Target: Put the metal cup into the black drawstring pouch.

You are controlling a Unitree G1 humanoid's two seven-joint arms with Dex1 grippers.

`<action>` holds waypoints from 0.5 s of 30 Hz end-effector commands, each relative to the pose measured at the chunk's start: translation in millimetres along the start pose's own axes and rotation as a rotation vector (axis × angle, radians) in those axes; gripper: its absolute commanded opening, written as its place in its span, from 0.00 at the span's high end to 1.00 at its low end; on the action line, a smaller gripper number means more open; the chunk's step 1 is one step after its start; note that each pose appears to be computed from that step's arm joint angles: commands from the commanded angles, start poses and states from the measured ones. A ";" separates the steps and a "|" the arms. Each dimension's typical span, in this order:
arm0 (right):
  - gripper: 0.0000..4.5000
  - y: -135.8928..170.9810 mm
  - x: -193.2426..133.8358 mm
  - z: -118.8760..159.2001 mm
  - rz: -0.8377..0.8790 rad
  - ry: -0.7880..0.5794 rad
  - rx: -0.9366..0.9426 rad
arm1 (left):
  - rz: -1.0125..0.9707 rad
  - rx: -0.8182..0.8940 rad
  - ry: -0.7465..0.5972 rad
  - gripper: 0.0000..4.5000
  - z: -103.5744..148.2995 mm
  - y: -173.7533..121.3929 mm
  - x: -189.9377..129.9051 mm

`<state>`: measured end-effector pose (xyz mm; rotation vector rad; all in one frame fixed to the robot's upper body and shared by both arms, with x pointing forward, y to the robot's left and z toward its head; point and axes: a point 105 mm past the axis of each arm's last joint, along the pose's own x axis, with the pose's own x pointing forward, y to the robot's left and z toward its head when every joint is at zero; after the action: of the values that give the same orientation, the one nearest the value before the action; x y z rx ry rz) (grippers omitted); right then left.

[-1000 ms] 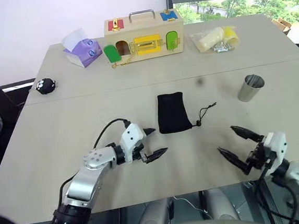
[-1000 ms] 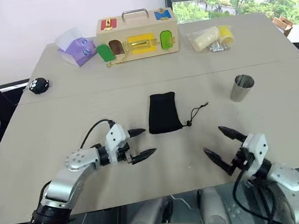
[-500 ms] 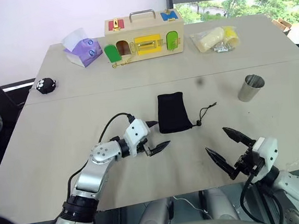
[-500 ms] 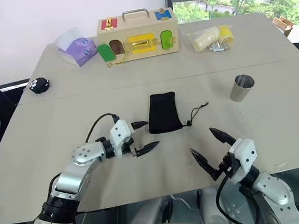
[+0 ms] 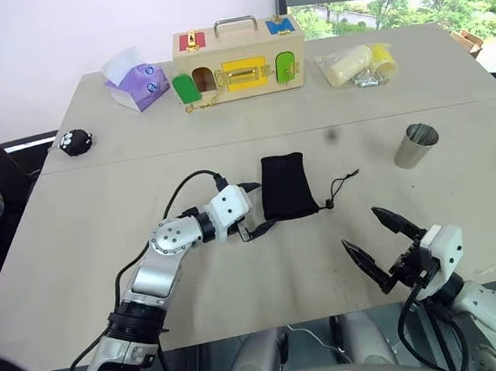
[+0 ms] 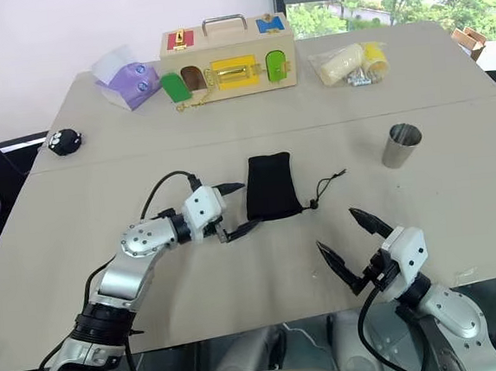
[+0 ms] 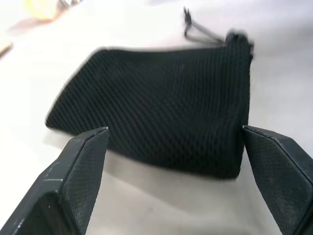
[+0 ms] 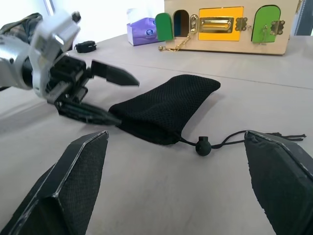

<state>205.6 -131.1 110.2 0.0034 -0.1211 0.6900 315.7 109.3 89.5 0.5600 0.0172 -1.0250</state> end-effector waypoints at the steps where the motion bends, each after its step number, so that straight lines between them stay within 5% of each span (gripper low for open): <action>1: 0.00 1.7 1.4 9.7 -0.006 -0.046 -0.020 | 0.011 0.046 -0.038 0.01 11.0 5.5 5.6; 5: 0.00 2.0 1.0 9.3 -0.017 -0.047 -0.021 | 0.012 0.044 -0.053 0.20 12.0 7.8 9.2; 12: 0.00 1.4 -1.3 8.9 -0.031 -0.045 -0.024 | -0.001 0.040 -0.070 0.95 13.8 8.1 12.6; 15: 0.00 -1.5 -1.0 11.0 -0.041 -0.048 -0.042 | -0.002 0.040 -0.070 0.99 13.4 8.4 13.4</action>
<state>204.7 -132.3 108.8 0.0005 -0.1241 0.6566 325.1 99.1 92.5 0.5468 -0.0247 -1.0403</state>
